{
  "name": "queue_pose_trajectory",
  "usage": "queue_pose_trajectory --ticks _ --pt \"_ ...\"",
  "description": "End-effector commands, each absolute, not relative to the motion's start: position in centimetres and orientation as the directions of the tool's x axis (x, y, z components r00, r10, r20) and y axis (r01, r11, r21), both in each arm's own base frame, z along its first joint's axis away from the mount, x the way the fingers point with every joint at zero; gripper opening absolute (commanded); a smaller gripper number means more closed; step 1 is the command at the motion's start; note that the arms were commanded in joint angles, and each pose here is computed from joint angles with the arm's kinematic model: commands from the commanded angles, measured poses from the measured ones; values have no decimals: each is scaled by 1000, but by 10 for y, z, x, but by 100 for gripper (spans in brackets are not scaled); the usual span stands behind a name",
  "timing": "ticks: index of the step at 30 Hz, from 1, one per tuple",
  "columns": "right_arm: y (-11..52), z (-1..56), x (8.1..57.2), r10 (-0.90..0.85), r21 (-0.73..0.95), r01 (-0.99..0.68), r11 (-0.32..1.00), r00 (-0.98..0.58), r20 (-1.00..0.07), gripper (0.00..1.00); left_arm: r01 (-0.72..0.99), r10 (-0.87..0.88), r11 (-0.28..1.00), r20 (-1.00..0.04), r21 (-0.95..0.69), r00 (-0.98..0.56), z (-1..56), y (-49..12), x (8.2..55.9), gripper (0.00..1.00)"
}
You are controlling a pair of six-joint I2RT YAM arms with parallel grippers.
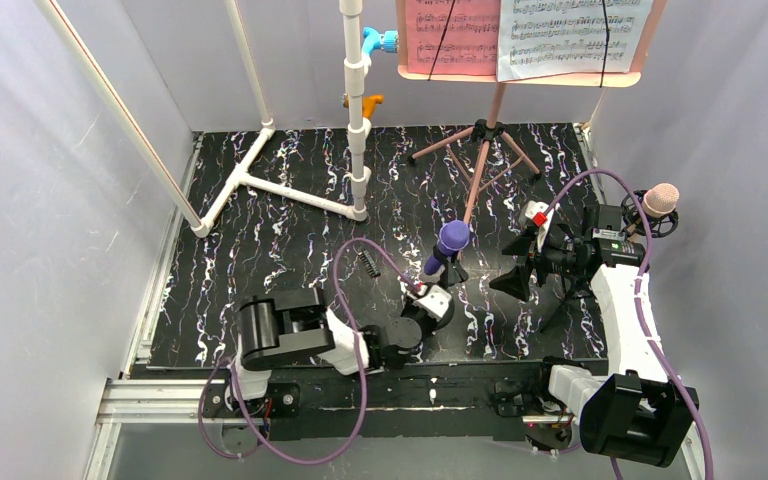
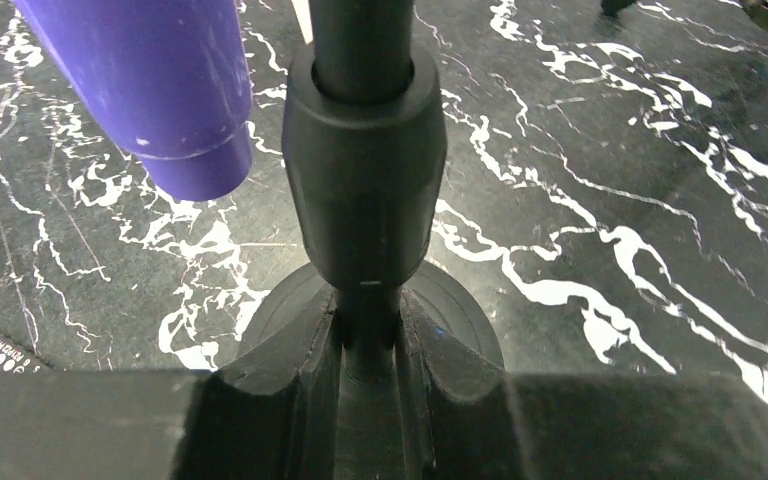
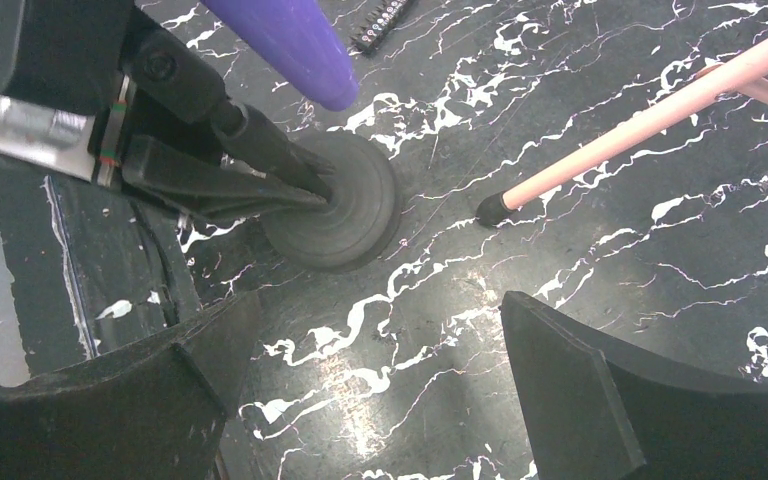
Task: Pack up the instrument practice props
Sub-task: Adjust the microphone stand with the microphone at the center of the board.
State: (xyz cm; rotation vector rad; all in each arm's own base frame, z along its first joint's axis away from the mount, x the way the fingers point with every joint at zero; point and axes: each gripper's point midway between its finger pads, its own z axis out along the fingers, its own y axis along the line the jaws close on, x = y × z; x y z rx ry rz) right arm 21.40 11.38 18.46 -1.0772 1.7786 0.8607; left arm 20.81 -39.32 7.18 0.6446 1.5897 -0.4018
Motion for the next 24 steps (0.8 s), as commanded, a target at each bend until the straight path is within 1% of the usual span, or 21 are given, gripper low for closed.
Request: queue_pose_trajectory --ticks 1,5,10,11,12,13,14,15,16,19,24 --pt "115 182 214 -317 118 -918 379 -248 -915 100 378 135 917 -991 124 -3 88 -384 222 0" --pt "115 181 214 -317 119 -917 380 -251 -915 100 338 96 938 -995 79 -32 76 -385 221 0" --pt "115 181 214 -319 119 -917 380 -251 -914 100 336 111 937 -993 95 -30 72 -389 222 0" --pt "115 181 214 -318 121 -917 380 -252 -914 100 331 119 938 -993 103 -26 73 -388 222 6" --pt "115 181 214 -319 119 -917 380 -251 -914 100 331 125 937 -992 110 -25 72 -388 222 17" --pt "115 180 214 -319 121 -917 381 -253 -913 100 332 127 937 -992 111 -25 72 -388 222 30" --pt "115 180 215 -319 120 -917 381 -252 -913 100 335 130 935 -991 114 -25 71 -388 222 39" --pt "115 180 214 -320 122 -917 380 -254 -913 100 342 132 933 -991 116 -26 70 -388 221 46" --pt "115 180 214 -320 124 -916 381 -256 -912 100 351 137 929 -990 120 -26 69 -388 219 51" --pt "115 179 215 -320 123 -917 380 -256 -912 100 373 144 919 -989 124 -26 68 -389 215 62" --pt "115 179 215 -320 126 -916 380 -258 -912 100 428 157 894 -987 131 -26 66 -392 205 71"
